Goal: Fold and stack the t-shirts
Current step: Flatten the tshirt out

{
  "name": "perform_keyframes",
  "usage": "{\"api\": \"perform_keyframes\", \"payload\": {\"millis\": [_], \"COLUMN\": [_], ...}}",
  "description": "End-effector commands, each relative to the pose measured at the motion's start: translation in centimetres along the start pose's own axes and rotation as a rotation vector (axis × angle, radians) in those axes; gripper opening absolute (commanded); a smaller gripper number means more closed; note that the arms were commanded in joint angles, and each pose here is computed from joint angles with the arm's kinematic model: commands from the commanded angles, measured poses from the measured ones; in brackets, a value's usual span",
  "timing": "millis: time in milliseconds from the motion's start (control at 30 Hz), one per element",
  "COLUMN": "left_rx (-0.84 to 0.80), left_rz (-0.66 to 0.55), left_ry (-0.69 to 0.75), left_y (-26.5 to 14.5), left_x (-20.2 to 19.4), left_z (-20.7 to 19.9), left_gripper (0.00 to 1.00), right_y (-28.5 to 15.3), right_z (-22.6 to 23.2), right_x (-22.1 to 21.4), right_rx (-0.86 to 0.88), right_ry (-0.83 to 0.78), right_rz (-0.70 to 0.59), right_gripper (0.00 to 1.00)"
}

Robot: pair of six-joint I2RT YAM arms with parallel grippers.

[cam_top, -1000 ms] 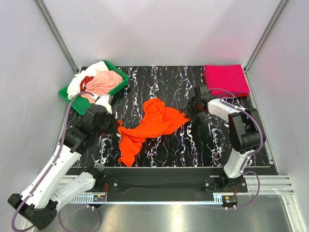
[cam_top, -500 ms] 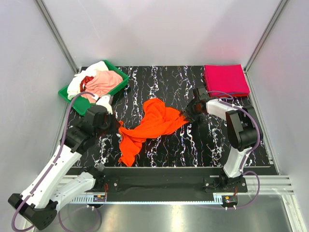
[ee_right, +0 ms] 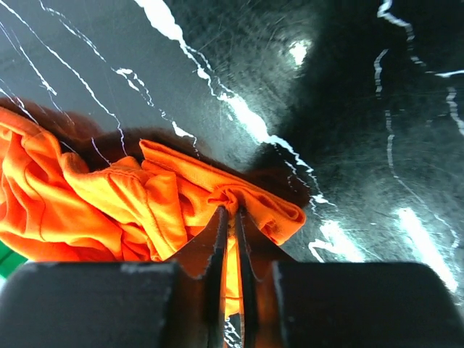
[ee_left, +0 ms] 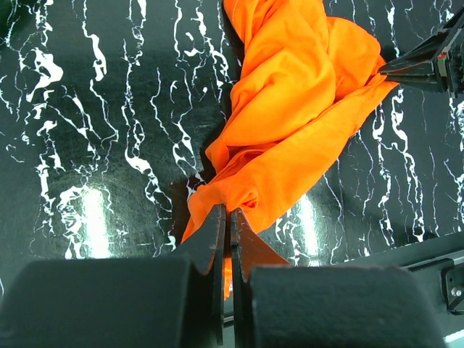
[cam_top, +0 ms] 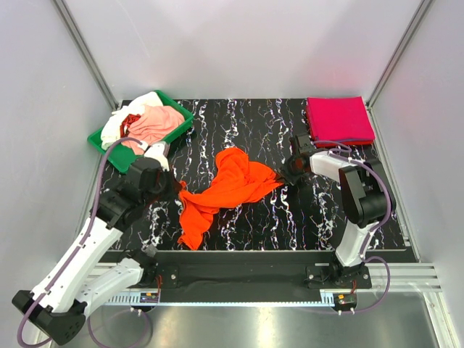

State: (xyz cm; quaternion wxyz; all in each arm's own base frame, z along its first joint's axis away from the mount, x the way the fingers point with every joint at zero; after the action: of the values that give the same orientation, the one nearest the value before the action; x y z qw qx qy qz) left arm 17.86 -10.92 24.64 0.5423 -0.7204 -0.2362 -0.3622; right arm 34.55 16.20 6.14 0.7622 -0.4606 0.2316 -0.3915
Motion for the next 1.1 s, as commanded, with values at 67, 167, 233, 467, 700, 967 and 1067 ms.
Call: {"api": "perform_keyframes", "payload": {"millis": [67,167,233,467,700,967,1067], "left_rx": [-0.044,-0.027,-0.005,0.014,-0.066,-0.148,-0.182], "left_rz": [-0.057,-0.068,-0.088,-0.333,-0.628,-0.542,-0.395], "left_ry": [-0.016,-0.019,-0.026,-0.014,0.051,0.118,0.038], "left_y": [-0.2,0.2,0.6,0.5,-7.3,-7.4,-4.2], "left_x": [1.5,1.9,2.7,18.6,28.1,21.4,14.6], "left_z": [-0.7,-0.6,-0.5,-1.1,-3.0,-2.9,-2.4], "left_gripper": [0.0,0.0,0.0,0.0,0.0,0.0,0.0], "right_y": [-1.6,-2.6,-4.5,-20.3,-38.2,-38.2,-33.5], "right_z": [0.1,0.6,2.3,13.7,16.2,10.2,5.9], "right_x": [0.8,1.5,3.3,10.4,11.0,7.4,5.4], "right_rx": [0.0,-0.001,0.001,0.317,0.539,0.54,0.491], "right_ry": [-0.039,-0.078,-0.103,-0.206,-0.289,-0.303,-0.27], "right_rz": [-0.105,-0.145,-0.21,-0.482,-0.861,-0.791,-0.662], "right_gripper": [0.08,0.0,0.0,0.0,0.0,0.0,0.0]}}
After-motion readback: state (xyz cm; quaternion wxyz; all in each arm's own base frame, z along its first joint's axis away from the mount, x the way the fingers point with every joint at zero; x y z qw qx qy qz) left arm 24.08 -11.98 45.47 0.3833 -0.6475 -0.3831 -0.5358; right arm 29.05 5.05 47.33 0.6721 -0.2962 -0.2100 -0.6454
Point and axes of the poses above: each gripper's point midway between its finger pads, its own y axis out along the fingers, its own z axis along the line the jaws close on, x = y × z, the point moved 5 cm from there along -y, back along the fingers, and after that the axes turned 11 degrees about y, right-handed, at the moved point
